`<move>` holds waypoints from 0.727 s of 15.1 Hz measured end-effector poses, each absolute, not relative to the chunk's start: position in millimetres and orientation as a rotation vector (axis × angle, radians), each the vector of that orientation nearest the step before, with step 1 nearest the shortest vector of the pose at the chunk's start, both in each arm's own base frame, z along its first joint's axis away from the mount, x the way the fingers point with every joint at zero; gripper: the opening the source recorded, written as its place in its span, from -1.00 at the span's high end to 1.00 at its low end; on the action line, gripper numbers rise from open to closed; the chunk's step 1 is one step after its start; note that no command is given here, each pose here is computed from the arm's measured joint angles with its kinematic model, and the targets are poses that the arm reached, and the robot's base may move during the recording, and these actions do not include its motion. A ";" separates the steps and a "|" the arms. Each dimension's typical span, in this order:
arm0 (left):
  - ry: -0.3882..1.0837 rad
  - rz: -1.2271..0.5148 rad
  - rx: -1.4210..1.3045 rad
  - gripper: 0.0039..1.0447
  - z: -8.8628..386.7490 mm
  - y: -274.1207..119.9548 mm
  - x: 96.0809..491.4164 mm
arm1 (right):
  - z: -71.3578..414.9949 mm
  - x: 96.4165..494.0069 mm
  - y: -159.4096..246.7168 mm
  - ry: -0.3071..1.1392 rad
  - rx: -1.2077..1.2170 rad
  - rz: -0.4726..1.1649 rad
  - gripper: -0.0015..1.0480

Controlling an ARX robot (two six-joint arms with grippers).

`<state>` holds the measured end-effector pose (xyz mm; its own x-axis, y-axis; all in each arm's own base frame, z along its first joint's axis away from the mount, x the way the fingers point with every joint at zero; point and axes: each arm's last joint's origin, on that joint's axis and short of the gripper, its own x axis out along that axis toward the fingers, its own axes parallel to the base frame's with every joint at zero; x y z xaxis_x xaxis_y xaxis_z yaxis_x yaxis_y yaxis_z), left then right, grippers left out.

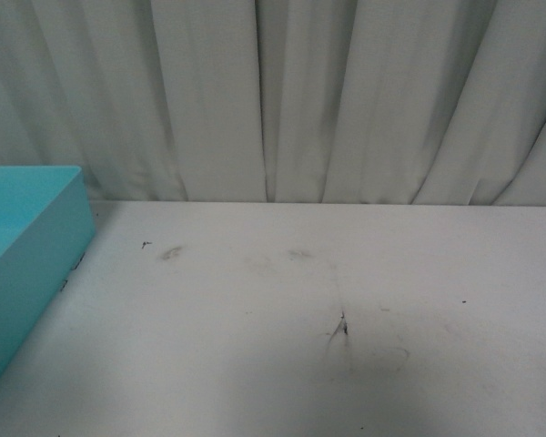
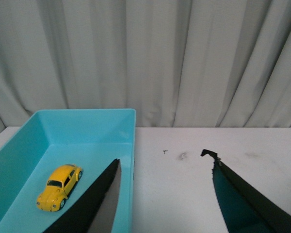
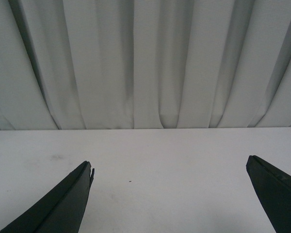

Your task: Wind up and store yellow beetle toy

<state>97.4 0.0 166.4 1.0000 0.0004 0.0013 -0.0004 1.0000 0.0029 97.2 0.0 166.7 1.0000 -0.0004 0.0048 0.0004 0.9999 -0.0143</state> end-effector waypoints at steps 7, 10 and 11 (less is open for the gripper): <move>-0.001 0.000 0.003 -0.88 166.4 0.0 97.4 | 166.6 97.2 0.0 -0.004 -0.014 -0.001 -0.87; -0.001 0.001 0.003 -0.88 166.4 0.0 97.4 | 166.5 97.2 0.0 -0.003 -0.014 0.000 -0.87; -0.001 0.000 0.003 -0.88 166.4 0.0 97.4 | 166.6 97.2 0.0 -0.004 -0.014 -0.001 -0.87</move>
<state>97.4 0.0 166.4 1.0000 0.0004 0.0013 -0.0004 1.0000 0.0032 97.2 0.0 166.6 1.0000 -0.0008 0.0040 0.0008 0.9999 -0.0143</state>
